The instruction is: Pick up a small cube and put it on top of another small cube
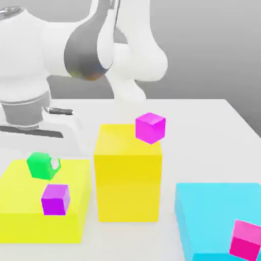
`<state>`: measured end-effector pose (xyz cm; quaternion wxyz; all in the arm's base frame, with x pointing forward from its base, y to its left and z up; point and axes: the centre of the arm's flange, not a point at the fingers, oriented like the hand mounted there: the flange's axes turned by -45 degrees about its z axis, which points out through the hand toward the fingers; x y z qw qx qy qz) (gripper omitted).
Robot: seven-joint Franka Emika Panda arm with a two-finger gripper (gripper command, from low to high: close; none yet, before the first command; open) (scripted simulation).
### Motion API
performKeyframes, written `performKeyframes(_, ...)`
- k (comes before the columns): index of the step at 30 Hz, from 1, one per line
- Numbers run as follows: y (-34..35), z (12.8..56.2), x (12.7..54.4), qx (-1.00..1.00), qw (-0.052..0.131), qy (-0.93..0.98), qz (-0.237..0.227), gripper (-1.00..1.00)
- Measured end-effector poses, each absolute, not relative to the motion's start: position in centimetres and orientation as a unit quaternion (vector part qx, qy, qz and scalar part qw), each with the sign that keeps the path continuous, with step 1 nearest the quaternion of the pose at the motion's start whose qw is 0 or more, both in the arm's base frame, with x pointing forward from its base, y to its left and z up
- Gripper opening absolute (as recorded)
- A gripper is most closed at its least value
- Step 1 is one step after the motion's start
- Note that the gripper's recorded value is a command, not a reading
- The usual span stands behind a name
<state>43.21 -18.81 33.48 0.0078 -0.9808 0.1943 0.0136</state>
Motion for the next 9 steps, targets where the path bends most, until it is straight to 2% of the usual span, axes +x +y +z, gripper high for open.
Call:
performKeyframes(2, -17.2, 33.4, 43.2, -0.978, 0.004, 0.207, 0.003, -1.00)
performKeyframes(5, -16.8, 29.6, 43.2, -0.977, 0.002, 0.213, 0.000, -1.00)
performKeyframes(6, -16.8, 28.4, 43.1, -0.977, 0.002, 0.214, 0.000, 1.00)
performKeyframes(9, -17.0, 28.4, 43.0, -0.976, 0.002, 0.216, 0.000, 1.00)
